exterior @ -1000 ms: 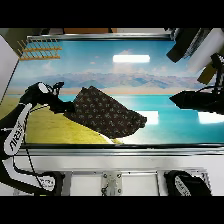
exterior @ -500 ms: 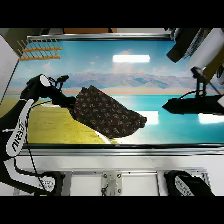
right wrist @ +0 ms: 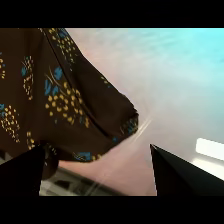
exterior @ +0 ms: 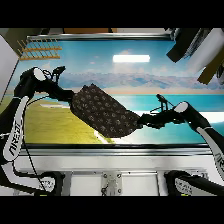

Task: Fold the clothes and pants, and hang the long-sleeved shirts on hangers.

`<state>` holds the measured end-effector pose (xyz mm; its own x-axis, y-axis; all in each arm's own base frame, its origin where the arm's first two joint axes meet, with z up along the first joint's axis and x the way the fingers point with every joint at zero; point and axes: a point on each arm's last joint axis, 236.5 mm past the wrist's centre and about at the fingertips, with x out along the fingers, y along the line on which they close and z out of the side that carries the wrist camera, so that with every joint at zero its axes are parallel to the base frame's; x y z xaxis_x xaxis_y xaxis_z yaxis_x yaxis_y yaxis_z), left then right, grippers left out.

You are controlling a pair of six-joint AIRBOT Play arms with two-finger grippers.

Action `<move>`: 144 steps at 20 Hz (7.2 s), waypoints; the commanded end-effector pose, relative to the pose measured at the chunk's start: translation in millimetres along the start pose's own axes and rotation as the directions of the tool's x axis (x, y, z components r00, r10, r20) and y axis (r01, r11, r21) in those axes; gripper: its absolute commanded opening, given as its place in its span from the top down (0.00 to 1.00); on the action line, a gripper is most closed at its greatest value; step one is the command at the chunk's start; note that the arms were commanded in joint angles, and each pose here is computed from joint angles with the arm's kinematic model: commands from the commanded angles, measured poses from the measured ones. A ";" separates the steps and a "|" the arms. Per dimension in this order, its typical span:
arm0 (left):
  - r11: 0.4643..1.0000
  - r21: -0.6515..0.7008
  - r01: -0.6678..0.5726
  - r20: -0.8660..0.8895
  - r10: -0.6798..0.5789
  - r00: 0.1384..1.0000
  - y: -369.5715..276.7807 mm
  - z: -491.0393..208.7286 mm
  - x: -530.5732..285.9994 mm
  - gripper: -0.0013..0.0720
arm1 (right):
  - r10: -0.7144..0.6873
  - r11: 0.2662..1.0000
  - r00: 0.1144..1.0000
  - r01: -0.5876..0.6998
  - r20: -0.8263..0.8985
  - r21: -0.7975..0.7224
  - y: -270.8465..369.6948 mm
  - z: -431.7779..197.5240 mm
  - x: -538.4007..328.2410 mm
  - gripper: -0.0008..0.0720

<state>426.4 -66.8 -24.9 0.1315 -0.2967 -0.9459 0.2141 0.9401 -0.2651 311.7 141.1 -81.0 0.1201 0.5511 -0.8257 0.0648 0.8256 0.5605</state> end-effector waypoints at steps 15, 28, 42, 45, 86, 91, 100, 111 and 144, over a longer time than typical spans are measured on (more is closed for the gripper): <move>0.989 0.077 -0.128 0.821 0.010 0.571 -137.5 -59.7 -388.8 0.98 | 0.282 0.845 0.639 0.187 0.716 -0.500 226.9 23.8 -395.8 0.97; 0.992 -0.083 0.094 0.596 -0.027 0.803 -127.3 -97.6 -241.7 0.98 | -0.077 0.982 0.931 0.133 0.357 -0.135 118.7 11.5 -287.7 0.97; 0.974 -0.227 0.010 0.382 0.080 0.921 6.2 109.3 -130.6 0.06 | -0.196 0.973 0.792 0.230 0.578 0.015 4.1 194.6 -292.3 0.21; 0.949 -0.295 0.111 0.326 -0.008 0.945 5.7 82.3 -102.0 0.06 | -0.256 0.956 0.791 0.294 0.556 0.022 -0.1 161.3 -293.9 0.21; 0.910 -0.404 0.091 0.108 -0.051 0.993 -14.4 -98.8 29.8 0.98 | -0.090 0.995 0.960 0.101 0.264 -0.026 16.5 98.0 -13.4 0.97; 0.980 -0.178 0.085 0.710 0.068 0.700 -40.7 8.7 -261.4 0.98 | 0.091 0.954 0.881 0.056 0.464 -0.295 136.1 124.5 -209.4 0.97; 0.988 0.053 -0.147 0.998 -0.055 -0.014 -191.5 -122.7 -571.5 0.98 | 0.261 0.902 0.730 0.048 0.632 -0.428 236.4 -8.3 -379.3 0.97; 0.999 0.039 0.017 0.821 -0.041 0.570 -122.8 0.7 -387.0 0.98 | -0.022 0.983 0.938 0.084 0.346 -0.166 145.1 -28.9 -283.0 0.97; 0.976 -0.162 0.148 0.306 -0.093 0.948 -54.5 65.0 -49.3 0.98 | 0.113 0.993 0.925 -0.116 0.362 -0.015 -4.4 235.5 -9.8 0.38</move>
<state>470.9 -114.8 48.7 0.4001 -0.4206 -0.8142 0.0724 0.9002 -0.4294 534.5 97.9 -53.9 0.4768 0.5342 -0.6981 0.0479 0.7771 0.6275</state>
